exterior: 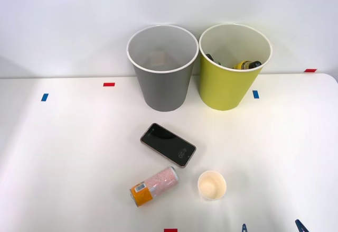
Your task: Put cans in the gray bin, plastic bottles in the light green bin
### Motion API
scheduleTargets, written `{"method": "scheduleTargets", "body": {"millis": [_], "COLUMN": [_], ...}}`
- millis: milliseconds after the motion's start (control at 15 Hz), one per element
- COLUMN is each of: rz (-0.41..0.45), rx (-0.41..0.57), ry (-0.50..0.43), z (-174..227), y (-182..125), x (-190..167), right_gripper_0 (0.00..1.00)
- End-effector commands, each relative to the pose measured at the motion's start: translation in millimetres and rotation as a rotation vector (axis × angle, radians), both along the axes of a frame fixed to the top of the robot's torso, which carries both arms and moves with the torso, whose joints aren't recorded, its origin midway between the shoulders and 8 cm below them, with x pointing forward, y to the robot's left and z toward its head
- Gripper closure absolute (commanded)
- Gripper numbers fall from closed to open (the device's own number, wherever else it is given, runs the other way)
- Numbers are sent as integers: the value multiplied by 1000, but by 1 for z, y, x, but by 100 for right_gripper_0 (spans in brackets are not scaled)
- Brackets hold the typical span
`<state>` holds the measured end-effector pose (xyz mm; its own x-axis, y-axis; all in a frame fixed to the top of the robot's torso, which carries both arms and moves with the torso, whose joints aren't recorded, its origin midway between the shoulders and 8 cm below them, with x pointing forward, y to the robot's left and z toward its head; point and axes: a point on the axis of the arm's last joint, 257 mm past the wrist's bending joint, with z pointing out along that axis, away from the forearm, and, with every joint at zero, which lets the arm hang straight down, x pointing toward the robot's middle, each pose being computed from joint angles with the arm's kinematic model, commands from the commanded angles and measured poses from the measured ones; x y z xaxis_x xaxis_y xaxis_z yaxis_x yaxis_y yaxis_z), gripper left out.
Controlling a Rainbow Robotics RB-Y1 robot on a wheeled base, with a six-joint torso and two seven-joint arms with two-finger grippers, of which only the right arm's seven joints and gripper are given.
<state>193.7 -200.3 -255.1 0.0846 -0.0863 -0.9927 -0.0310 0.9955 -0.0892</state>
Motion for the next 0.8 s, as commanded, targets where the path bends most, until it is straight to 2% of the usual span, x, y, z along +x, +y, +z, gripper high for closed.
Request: {"method": "scheduleTargets", "body": {"millis": [67,800], "rz": [0,0], "rx": [0,0], "ry": [0,0], "z": [0,0], "y": [0,0], "x": [0,0], "right_gripper_0": [0,0]}}
